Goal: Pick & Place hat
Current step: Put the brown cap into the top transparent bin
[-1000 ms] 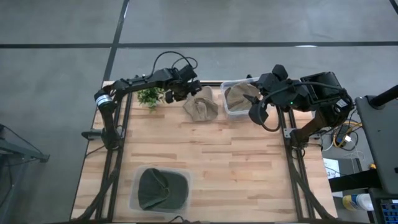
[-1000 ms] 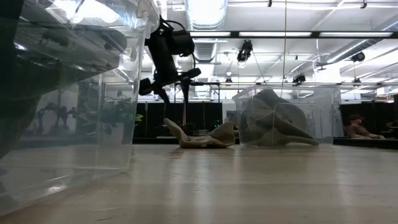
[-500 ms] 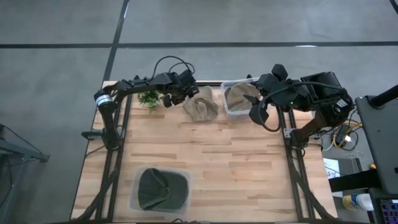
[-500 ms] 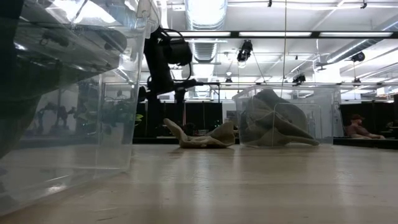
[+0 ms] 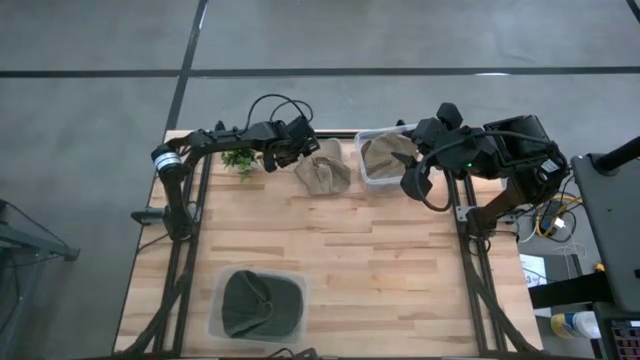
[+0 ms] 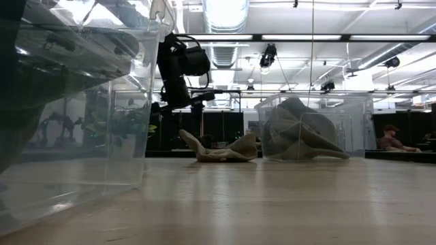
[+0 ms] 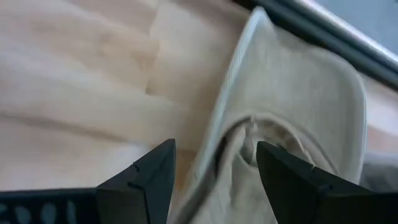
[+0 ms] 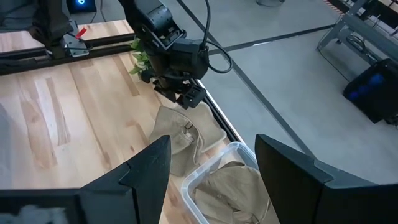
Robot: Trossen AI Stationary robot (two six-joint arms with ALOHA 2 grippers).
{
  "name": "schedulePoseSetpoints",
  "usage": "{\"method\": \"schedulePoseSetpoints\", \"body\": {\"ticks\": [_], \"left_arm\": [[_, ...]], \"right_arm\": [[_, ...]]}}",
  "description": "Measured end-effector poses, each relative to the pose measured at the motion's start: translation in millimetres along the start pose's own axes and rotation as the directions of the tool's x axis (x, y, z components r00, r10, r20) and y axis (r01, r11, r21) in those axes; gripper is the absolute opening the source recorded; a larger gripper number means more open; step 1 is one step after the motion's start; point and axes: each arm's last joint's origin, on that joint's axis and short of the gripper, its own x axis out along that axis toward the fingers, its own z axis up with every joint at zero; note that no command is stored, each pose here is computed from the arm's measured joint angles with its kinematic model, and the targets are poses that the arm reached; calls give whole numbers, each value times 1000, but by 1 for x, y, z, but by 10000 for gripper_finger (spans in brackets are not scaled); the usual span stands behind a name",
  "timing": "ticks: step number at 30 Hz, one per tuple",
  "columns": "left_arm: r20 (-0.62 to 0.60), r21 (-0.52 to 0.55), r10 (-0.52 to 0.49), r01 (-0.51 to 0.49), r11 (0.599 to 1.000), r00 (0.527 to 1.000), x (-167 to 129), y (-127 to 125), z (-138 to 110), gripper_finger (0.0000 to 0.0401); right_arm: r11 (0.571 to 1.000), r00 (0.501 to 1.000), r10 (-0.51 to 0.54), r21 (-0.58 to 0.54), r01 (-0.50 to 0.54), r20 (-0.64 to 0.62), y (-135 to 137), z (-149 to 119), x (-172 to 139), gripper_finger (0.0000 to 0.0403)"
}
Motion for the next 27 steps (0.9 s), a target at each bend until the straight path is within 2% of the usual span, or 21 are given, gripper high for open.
{"method": "schedulePoseSetpoints", "body": {"ticks": [3,8,15,27], "left_arm": [[48,9,-24,23,1000,999,4,0,1,216],[56,-25,-63,64,998,996,9,1,-1,216],[49,-44,-69,71,997,996,11,3,-2,216],[22,-18,-59,59,998,998,22,3,-5,213]], "right_arm": [[1000,1000,1,3,-1,3,0,0,0,226],[1000,1000,3,6,-3,7,0,1,0,226],[1000,1000,8,19,-8,22,1,2,0,226],[1000,1000,8,19,-9,22,1,2,0,226]]}}
